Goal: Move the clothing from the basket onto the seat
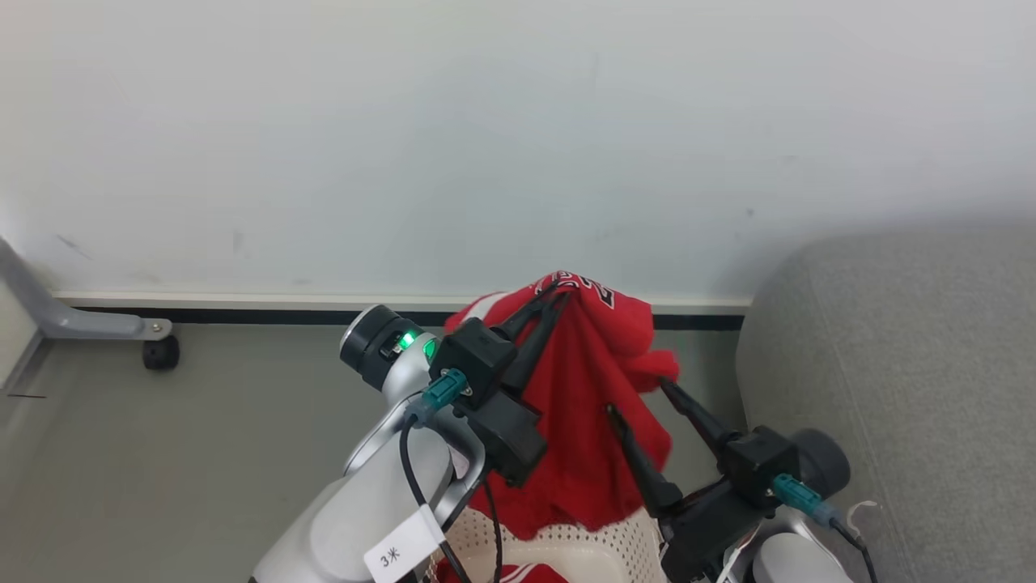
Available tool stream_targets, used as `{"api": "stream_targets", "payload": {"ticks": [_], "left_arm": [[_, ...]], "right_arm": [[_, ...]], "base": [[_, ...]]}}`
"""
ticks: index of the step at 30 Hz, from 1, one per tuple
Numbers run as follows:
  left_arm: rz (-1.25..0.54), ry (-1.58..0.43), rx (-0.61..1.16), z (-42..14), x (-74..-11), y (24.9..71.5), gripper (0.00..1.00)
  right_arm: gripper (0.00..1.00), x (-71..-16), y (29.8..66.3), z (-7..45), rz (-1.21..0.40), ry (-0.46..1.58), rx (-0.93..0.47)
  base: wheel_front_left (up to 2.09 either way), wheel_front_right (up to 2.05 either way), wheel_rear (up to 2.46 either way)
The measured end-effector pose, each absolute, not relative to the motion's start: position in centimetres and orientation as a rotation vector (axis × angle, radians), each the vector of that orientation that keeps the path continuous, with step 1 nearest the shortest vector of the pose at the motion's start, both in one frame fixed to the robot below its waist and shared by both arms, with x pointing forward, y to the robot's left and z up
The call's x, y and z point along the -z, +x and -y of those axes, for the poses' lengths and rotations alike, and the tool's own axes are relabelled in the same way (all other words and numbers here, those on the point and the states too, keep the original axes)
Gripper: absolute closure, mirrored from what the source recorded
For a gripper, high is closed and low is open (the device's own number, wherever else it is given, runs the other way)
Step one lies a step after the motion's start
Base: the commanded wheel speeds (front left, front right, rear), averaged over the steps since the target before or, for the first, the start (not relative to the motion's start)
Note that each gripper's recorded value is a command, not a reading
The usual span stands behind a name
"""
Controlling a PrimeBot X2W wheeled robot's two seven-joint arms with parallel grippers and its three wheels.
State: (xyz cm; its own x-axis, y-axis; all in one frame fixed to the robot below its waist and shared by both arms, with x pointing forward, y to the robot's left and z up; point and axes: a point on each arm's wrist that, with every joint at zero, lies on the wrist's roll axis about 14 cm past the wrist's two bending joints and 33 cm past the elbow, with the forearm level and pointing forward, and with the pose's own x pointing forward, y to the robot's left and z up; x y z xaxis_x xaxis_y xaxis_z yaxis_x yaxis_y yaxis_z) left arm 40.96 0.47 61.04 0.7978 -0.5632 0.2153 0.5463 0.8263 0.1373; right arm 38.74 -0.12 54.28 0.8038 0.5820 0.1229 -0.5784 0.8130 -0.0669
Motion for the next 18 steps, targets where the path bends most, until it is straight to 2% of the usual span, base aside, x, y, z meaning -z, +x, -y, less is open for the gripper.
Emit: {"api": "stream_targets", "payload": {"ticks": [10,11,12,13,14,18], "left_arm": [[0.318,0.058,0.596,-0.7,-63.3,39.0,1.0],[0.322,0.056,0.598,-0.7,-63.5,38.9,1.0],[0.322,0.055,0.599,-0.6,-63.5,38.8,1.0],[0.326,0.054,0.599,-0.6,-63.6,38.7,1.0],[0.33,0.053,0.596,-0.7,-63.7,38.7,1.0],[0.308,0.052,0.577,-1.4,-62.8,38.8,1.0]], "right_arm": [[0.0,-54.6,37.8,-3.9,0.137,-0.073,-0.753],[0.43,-54.5,37.7,-4.0,0.134,-0.073,-0.759],[0.57,-54.6,37.7,-4.1,0.133,-0.073,-0.763],[0.84,-54.6,37.7,-4.2,0.133,-0.072,-0.767],[1.0,-54.5,37.7,-4.3,0.131,-0.073,-0.771],[1.0,-54.8,38.0,-4.0,0.132,-0.071,-0.762]], "base": [[0.0,0.0,0.0],[0.0,0.0,0.0],[0.0,0.0,0.0],[0.0,0.0,0.0],[0.0,0.0,0.0],[0.0,0.0,0.0]]}}
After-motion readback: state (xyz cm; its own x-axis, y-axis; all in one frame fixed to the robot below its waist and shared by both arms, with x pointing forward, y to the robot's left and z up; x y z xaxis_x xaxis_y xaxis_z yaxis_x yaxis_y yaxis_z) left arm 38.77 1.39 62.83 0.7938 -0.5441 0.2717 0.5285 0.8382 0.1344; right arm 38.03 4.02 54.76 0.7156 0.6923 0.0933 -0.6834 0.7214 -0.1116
